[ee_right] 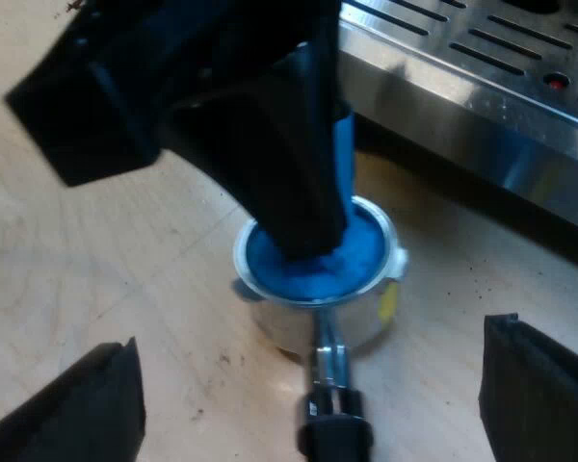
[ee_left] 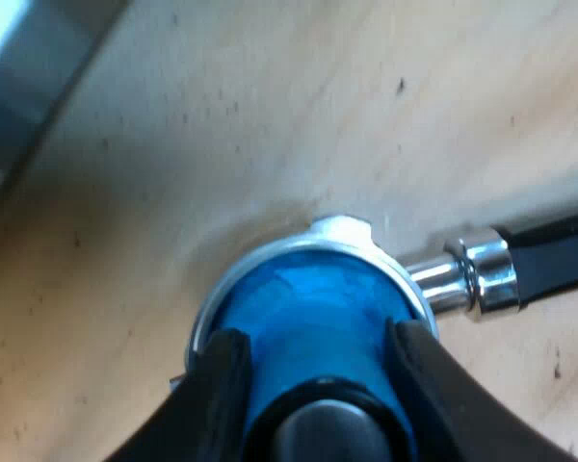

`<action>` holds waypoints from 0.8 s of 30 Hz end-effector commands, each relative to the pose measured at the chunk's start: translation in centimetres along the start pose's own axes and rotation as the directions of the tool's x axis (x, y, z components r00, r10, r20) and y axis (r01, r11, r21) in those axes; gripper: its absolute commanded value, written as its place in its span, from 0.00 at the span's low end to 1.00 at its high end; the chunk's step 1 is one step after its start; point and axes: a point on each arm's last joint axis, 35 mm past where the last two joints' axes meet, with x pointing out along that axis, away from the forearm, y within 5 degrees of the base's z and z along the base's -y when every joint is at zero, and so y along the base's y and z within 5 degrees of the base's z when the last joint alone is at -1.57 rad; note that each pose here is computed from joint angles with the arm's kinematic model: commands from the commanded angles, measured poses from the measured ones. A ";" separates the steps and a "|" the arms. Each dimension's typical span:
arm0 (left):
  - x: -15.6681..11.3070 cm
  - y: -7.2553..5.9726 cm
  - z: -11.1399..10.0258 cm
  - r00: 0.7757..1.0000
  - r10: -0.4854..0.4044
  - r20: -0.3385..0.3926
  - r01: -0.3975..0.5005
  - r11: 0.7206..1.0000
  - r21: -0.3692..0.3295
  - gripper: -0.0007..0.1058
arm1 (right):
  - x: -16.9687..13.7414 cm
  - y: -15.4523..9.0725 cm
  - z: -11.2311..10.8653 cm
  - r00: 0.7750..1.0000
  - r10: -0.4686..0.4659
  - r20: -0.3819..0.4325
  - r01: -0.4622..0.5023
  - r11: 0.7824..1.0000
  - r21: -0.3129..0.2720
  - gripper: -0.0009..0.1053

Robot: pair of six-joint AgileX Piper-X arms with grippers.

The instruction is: Grind coffee beans and then tamp

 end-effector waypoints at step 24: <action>-8.8 2.4 -1.7 0.983 0.097 0.153 -0.072 0.984 -0.162 0.01 | -0.1 0.0 1.3 0.993 0.041 0.112 -0.045 0.998 0.033 0.69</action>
